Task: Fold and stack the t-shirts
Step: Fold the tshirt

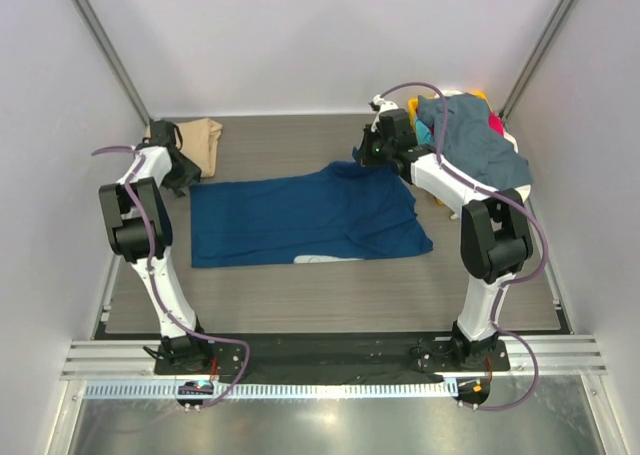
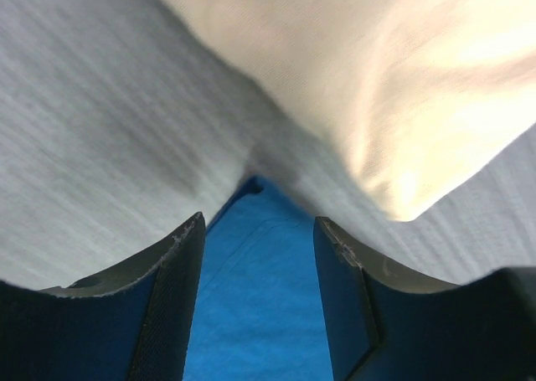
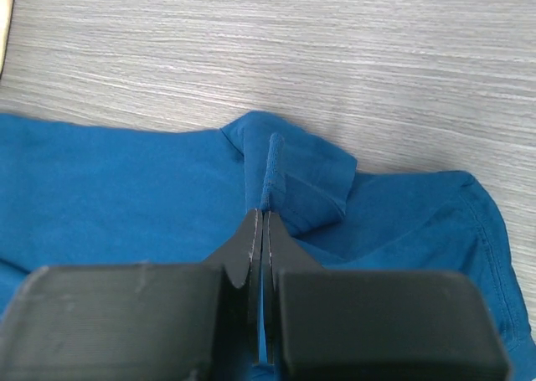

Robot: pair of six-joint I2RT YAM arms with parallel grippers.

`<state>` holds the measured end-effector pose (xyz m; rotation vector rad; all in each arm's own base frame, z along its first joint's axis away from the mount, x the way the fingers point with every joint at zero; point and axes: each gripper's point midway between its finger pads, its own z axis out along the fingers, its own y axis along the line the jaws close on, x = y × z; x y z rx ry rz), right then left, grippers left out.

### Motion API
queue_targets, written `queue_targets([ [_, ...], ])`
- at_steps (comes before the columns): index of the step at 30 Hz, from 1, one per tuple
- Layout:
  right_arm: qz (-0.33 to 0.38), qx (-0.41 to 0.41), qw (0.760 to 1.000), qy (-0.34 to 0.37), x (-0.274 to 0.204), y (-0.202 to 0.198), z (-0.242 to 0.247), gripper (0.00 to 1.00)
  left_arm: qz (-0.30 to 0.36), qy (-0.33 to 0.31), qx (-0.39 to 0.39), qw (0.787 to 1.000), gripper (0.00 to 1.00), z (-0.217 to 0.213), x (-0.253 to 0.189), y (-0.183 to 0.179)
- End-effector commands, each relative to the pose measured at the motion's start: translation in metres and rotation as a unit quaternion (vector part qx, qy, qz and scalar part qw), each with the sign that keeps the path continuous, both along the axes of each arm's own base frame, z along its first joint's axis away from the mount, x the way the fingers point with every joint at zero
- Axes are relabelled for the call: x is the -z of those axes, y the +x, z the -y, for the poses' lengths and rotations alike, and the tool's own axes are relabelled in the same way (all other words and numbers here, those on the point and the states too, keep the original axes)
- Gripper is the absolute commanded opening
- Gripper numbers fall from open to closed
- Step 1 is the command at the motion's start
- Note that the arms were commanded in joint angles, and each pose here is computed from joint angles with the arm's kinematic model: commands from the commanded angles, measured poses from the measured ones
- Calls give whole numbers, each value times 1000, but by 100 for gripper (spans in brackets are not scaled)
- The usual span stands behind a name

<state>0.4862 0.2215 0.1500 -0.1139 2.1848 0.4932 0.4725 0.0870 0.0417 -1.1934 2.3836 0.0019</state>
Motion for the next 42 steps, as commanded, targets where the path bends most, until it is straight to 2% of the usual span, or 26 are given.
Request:
queue_targets([
  [1, 34, -8, 999, 19, -28, -2, -6, 1, 47, -10, -8, 999, 57, -3, -6, 22],
  [6, 29, -9, 999, 18, -22, -2, -7, 1, 33, -11, -13, 999, 55, -4, 10, 24],
  [12, 27, -9, 1000, 13, -18, 0, -6, 1, 16, -14, -19, 1000, 44, -3, 24, 17],
  [14, 30, -7, 999, 8, -19, 0, -5, 1, 19, -9, -22, 1000, 34, -5, 20, 18],
  [15, 31, -6, 999, 8, -20, 1, -4, 1, 21, -9, -21, 999, 26, -5, 17, 19],
  [16, 33, -4, 999, 6, -20, 2, -2, 1, 23, -10, -20, 999, 13, -4, 15, 20],
  [18, 37, -2, 999, 2, -23, 2, -1, 1, 31, -10, -20, 999, 2, -5, 6, 22],
  [25, 61, 11, 998, -8, -42, -2, 11, 1, 32, 6, -42, 999, 0, -10, -35, 6],
  [28, 70, 27, 997, -16, -50, -13, 23, 1, 52, 13, -49, 997, 0, -10, -62, -3],
  [42, 48, 92, 994, -32, -22, -79, 69, 1, 50, 6, -62, 997, 0, 6, -61, -78],
])
